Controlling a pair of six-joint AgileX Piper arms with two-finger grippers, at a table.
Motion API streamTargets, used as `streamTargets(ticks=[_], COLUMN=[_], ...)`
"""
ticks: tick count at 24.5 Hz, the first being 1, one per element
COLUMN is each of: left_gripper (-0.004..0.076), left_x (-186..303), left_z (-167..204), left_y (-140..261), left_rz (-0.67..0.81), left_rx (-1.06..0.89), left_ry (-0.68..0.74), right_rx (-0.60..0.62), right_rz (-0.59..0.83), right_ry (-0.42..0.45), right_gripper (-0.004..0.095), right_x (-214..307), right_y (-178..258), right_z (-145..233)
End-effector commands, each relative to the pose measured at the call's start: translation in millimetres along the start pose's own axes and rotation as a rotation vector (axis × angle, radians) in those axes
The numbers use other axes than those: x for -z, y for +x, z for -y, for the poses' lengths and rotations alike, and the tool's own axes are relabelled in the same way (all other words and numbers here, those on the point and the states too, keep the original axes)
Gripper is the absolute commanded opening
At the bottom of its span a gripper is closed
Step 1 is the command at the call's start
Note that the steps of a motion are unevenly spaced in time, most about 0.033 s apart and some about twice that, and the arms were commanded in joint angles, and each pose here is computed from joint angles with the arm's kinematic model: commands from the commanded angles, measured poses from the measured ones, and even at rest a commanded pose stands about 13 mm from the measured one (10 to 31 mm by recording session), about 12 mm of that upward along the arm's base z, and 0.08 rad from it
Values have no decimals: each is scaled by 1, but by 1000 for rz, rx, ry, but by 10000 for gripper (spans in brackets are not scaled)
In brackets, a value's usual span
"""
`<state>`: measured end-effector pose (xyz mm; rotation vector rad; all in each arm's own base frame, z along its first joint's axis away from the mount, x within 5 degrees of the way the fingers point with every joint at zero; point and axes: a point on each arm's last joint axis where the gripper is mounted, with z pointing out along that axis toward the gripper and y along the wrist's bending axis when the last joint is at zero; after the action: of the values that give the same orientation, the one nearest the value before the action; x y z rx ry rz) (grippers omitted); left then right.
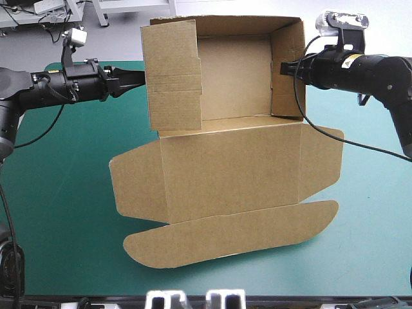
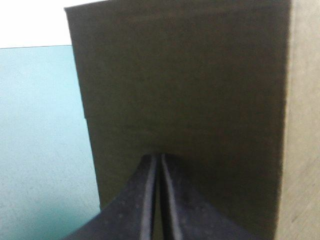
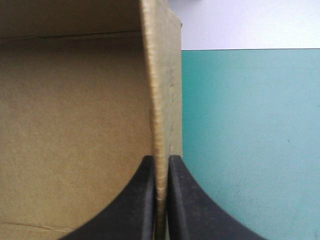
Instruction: Fold the box
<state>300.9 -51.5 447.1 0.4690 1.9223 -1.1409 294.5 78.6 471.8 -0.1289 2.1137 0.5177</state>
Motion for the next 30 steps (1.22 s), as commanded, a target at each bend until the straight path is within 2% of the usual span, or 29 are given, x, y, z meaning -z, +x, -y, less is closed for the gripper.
streamTargets(ticks=[1, 4, 9, 11, 26, 30], left_gripper=[61, 153, 360, 401, 403, 403], left_x=[10, 10, 10, 9, -2, -3], left_z=[33, 33, 33, 35, 45, 39], left_y=[-7, -7, -7, -7, -2, 1], left_rz=[31, 31, 31, 30, -6, -39], left_rx=[-18, -18, -18, -7, -12, -32], left_ry=[116, 116, 116, 122, 163, 109], right_rx=[-5, -1, -7, -8, -5, -14], right_rz=[133, 129, 108, 105, 81, 79], right_ry=[-42, -35, -31, -29, -28, -65], right_gripper=[-13, -13, -13, -13, -13, -13], right_x=[21, 19, 10, 7, -14, -14], right_y=[-15, -15, -14, -14, -12, -12], right_z=[-9, -8, -5, -5, 1, -3])
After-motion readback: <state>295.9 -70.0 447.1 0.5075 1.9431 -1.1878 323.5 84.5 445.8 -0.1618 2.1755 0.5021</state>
